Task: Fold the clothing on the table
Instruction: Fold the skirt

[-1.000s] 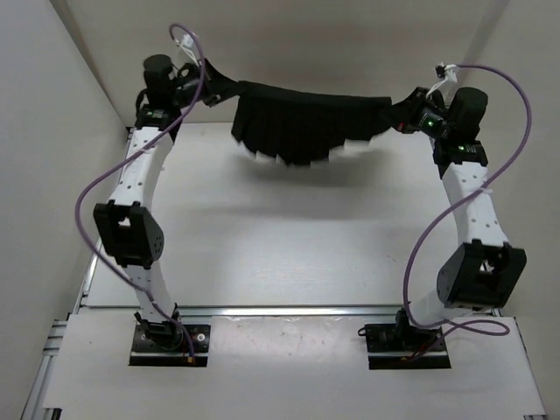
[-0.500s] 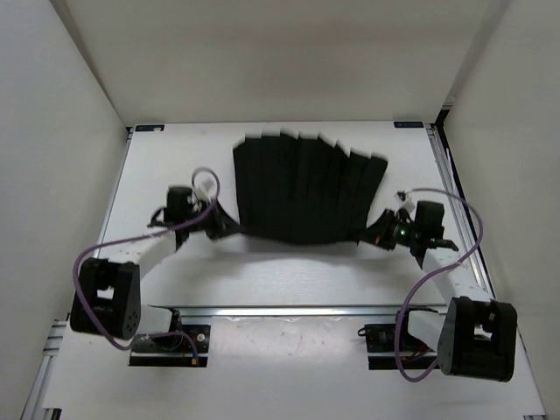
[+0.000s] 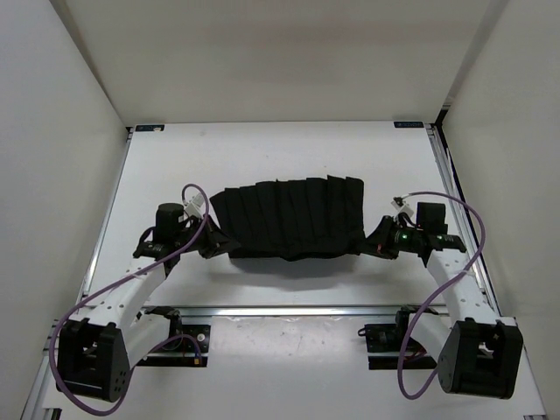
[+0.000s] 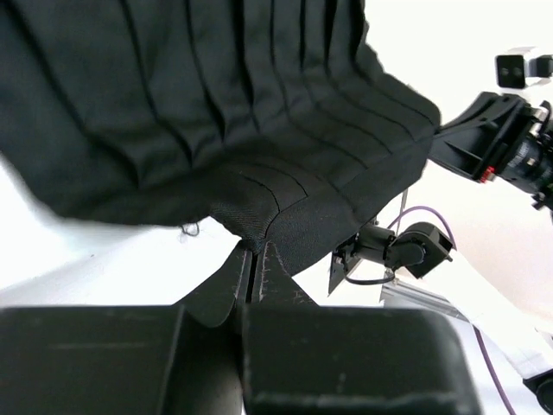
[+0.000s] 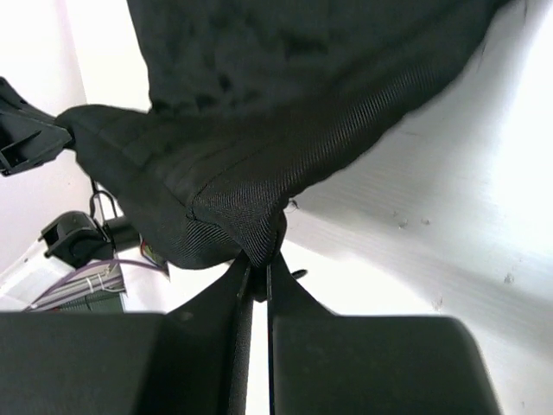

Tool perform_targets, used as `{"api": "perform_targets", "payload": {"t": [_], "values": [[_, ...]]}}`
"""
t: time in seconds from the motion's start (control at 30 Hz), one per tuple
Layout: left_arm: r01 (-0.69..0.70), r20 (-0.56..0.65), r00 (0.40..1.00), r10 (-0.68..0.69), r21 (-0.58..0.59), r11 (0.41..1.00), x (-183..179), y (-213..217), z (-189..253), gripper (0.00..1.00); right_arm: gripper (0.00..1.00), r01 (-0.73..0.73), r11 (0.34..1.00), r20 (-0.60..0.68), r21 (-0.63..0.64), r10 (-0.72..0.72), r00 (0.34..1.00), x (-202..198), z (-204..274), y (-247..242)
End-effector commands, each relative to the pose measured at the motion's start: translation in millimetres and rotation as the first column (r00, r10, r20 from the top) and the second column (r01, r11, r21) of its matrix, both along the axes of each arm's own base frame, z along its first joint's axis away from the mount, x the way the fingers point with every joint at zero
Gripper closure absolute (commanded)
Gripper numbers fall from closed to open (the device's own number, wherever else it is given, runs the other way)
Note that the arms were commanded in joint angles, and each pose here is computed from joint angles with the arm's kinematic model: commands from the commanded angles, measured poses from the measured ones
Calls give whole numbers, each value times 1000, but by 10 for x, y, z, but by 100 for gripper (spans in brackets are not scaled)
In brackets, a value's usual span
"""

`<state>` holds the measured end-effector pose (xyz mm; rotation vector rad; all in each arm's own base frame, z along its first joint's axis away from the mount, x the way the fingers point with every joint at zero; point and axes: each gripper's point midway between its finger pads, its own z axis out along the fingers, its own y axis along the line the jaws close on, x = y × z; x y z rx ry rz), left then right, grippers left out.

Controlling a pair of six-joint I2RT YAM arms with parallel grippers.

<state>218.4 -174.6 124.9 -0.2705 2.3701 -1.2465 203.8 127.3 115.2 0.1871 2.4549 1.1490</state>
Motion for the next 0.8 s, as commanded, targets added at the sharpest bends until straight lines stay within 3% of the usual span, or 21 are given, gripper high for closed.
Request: {"api": "perform_targets", "payload": {"t": [0.0,0.37,0.47,0.53,0.63,0.77], "values": [[-14,35,999,13,13,1000,41,32,107,100,100,-32,999,11,-25,32,999,-50,158,0],[-84,39,996,84,0,996,-181,157,232,100,100,-80,996,-201,-30,72,977,-712,90,43],[-187,81,979,188,-17,982,-261,322,416,100,100,-87,995,-172,-40,79,982,-876,229,72],[-231,53,972,229,30,973,-301,432,425,100,100,-103,993,-144,-56,95,985,-930,339,117],[-227,50,973,226,36,973,-134,393,543,100,100,-112,990,-121,-88,101,988,-789,465,164],[-223,7,975,223,89,971,277,327,497,100,100,-55,998,-89,-28,52,995,-262,440,101]]}}
